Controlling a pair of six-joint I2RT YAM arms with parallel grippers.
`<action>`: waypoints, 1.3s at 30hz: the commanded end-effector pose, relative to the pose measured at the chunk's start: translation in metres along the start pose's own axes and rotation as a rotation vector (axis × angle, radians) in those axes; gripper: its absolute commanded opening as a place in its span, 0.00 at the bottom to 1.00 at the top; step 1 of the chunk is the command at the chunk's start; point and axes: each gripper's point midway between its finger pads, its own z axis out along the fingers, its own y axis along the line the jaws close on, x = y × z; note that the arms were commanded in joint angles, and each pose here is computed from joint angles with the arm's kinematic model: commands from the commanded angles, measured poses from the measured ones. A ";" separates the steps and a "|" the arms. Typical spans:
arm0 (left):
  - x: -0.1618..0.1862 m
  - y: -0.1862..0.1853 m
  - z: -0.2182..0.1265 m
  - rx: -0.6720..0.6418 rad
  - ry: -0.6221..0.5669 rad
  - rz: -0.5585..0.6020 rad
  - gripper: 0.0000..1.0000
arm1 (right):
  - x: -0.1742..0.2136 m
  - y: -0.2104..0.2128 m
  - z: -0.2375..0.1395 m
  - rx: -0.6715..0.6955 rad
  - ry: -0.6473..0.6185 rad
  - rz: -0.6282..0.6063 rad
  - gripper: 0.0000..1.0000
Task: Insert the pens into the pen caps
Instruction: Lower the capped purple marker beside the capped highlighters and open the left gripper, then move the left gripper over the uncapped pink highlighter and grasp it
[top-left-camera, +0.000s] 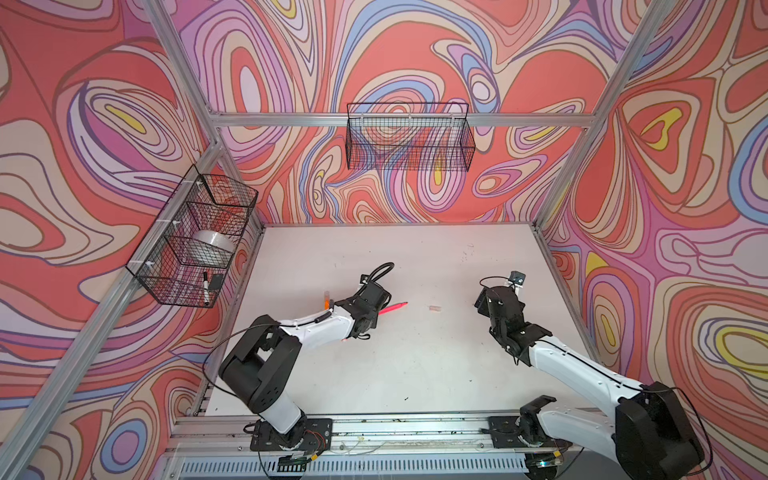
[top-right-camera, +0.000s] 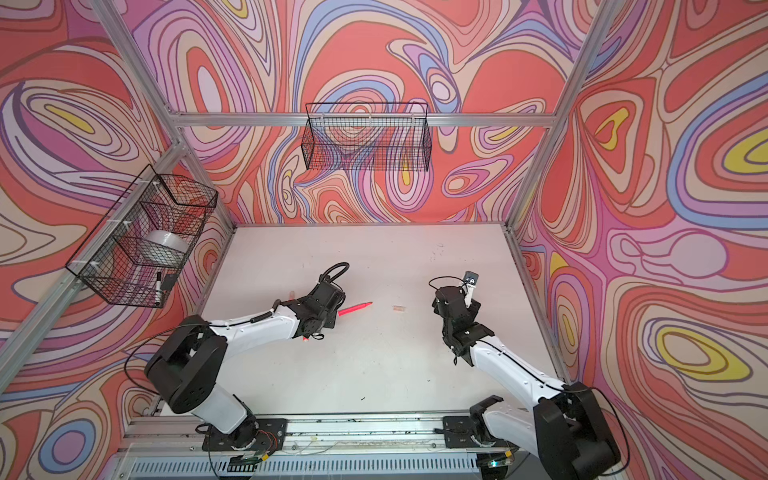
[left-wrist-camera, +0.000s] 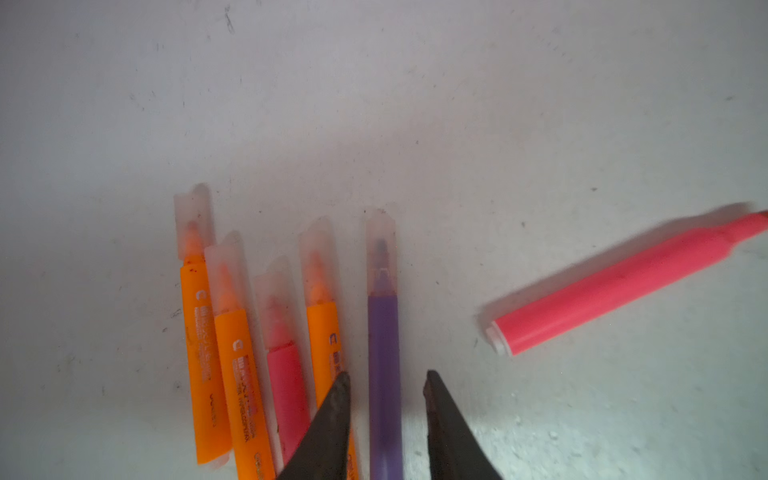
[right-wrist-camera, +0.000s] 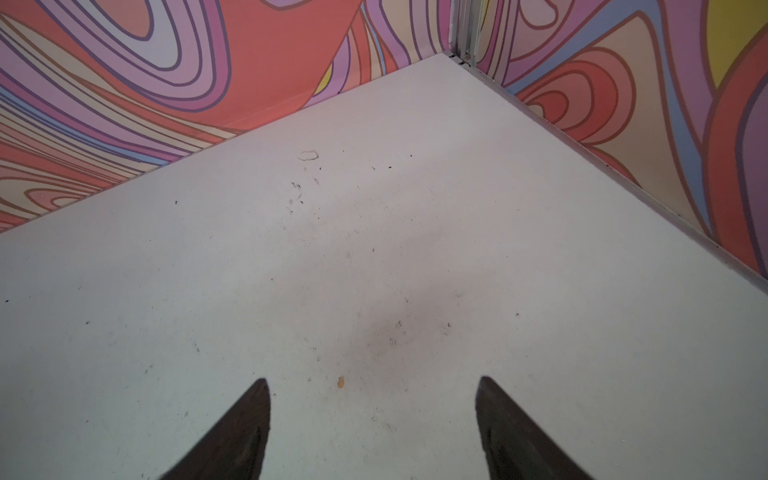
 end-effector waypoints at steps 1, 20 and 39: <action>-0.017 -0.024 -0.022 0.204 -0.123 0.075 0.38 | 0.001 -0.002 -0.001 -0.006 -0.004 0.000 0.80; -0.022 -0.080 0.021 0.345 -0.058 0.225 0.55 | 0.002 0.000 0.003 0.002 0.008 -0.009 0.80; 0.006 -0.095 0.046 0.381 0.093 0.234 0.45 | 0.004 0.002 0.006 0.005 0.021 -0.016 0.79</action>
